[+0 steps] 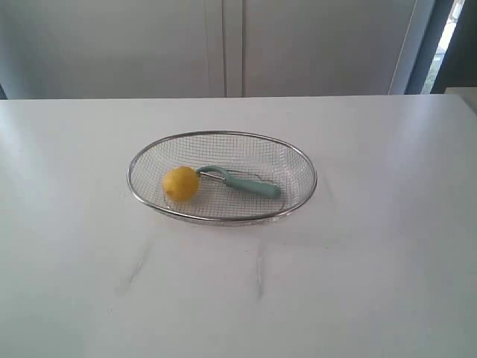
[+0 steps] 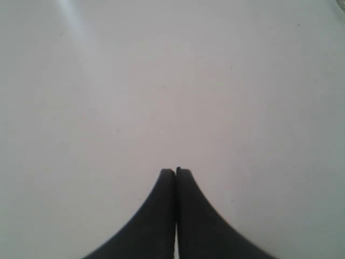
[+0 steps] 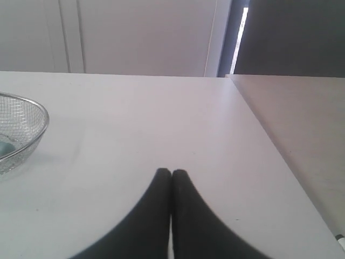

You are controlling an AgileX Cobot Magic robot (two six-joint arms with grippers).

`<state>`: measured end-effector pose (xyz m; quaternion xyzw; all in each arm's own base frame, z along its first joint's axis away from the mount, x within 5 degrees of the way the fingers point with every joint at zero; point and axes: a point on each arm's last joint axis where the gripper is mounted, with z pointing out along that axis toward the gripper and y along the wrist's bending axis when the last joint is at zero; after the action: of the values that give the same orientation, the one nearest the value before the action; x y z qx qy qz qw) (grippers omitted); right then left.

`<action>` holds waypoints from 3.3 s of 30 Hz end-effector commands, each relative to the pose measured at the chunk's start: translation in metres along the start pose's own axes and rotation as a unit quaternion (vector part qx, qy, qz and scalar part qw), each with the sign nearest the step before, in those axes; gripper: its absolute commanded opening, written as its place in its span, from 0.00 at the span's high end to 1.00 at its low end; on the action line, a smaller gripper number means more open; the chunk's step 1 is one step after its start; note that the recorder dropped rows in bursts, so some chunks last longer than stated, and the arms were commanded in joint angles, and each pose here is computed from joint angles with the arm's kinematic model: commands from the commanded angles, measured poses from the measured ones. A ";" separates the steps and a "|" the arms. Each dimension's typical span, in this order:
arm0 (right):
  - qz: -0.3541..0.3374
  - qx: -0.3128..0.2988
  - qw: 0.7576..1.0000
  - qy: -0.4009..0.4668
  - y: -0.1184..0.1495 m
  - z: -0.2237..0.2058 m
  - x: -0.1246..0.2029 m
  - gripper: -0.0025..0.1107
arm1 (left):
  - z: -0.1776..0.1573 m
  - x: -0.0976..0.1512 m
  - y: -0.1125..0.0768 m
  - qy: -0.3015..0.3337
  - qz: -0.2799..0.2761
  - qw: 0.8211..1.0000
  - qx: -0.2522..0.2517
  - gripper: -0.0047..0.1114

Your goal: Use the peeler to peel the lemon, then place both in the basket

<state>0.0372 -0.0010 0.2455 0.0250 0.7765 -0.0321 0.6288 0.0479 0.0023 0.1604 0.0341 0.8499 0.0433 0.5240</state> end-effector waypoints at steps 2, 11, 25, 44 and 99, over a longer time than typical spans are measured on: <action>0.005 0.018 1.000 -0.007 -0.003 0.000 0.000 0.98 | 0.001 0.004 0.000 0.010 -0.003 1.000 0.000 0.96; -0.004 0.023 1.000 0.008 -0.004 0.010 0.017 0.98 | 0.001 0.004 0.000 0.010 -0.003 1.000 0.000 0.96; -0.004 0.022 0.999 0.028 -0.004 0.025 0.051 0.98 | 0.001 0.004 0.000 0.010 -0.003 1.000 0.000 0.96; -0.010 0.000 0.999 0.032 -0.001 0.028 0.058 0.98 | 0.001 0.004 0.000 0.010 -0.003 1.000 0.000 0.96; -0.013 -0.007 1.000 0.023 0.000 0.029 0.058 0.98 | 0.001 0.004 0.000 0.010 -0.003 1.000 0.000 0.96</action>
<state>0.0532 -0.0038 0.1821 0.0108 0.7961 -0.0351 0.6040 0.0480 0.0023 0.1605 0.0341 0.8494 0.0433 0.5248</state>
